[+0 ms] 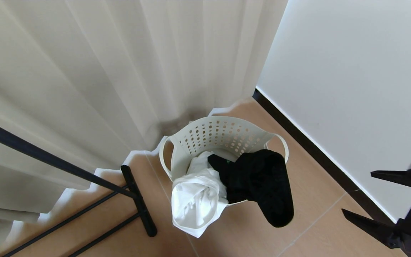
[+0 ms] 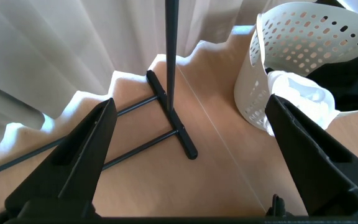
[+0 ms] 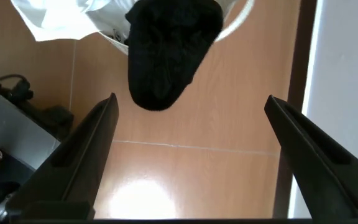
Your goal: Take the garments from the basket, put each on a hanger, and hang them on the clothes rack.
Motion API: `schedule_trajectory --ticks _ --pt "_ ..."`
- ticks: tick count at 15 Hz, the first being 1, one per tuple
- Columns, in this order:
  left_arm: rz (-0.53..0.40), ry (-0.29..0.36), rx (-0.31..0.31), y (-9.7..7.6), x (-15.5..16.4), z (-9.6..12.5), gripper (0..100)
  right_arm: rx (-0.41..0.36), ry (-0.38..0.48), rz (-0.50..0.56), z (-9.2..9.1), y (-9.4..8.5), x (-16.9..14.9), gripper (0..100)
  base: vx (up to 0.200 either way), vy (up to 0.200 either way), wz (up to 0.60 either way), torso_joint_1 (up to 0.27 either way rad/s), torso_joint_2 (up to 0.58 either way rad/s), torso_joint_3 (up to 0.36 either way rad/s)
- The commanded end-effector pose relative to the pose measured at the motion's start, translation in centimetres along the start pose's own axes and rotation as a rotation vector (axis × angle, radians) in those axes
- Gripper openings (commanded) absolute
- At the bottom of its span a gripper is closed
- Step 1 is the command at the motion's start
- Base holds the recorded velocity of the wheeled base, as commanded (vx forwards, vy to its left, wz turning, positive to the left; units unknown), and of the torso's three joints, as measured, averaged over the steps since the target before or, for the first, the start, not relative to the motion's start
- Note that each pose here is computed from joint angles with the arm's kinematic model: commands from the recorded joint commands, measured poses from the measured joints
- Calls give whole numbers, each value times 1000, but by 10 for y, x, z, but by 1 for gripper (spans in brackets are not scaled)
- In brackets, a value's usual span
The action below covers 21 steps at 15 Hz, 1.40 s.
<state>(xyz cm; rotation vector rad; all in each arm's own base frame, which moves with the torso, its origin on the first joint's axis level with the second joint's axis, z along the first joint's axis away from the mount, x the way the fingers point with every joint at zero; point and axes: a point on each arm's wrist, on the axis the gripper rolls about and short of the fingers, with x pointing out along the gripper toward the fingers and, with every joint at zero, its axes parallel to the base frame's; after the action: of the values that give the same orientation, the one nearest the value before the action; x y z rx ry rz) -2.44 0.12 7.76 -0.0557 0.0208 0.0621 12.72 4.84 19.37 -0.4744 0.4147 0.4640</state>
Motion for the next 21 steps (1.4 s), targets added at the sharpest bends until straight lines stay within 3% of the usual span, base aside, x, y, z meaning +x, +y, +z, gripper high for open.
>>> schedule_trajectory --ticks 1,3,7,9,15,19,21 --pt "0 -1 0 0 0 0 100 -81 68 84 18 5 38 100 0 0 0 0 0 0" --pt "1 -1 0 0 0 0 100 -166 129 70 31 8 68 100 0 0 0 0 0 0" --pt "1 -1 0 0 0 0 100 -216 217 106 39 17 116 100 0 0 0 0 0 0" --pt "1 -1 0 0 0 0 100 -241 246 65 42 14 128 100 0 0 0 0 0 0" --pt "1 -1 0 0 0 0 100 -255 360 34 32 -5 186 100 0 0 0 0 0 0" --pt "3 0 0 0 0 0 100 -300 362 17 27 -19 205 100 0 0 0 0 0 0" --pt "3 -1 0 0 0 0 100 -373 292 39 22 -36 219 100 0 0 0 0 0 0"
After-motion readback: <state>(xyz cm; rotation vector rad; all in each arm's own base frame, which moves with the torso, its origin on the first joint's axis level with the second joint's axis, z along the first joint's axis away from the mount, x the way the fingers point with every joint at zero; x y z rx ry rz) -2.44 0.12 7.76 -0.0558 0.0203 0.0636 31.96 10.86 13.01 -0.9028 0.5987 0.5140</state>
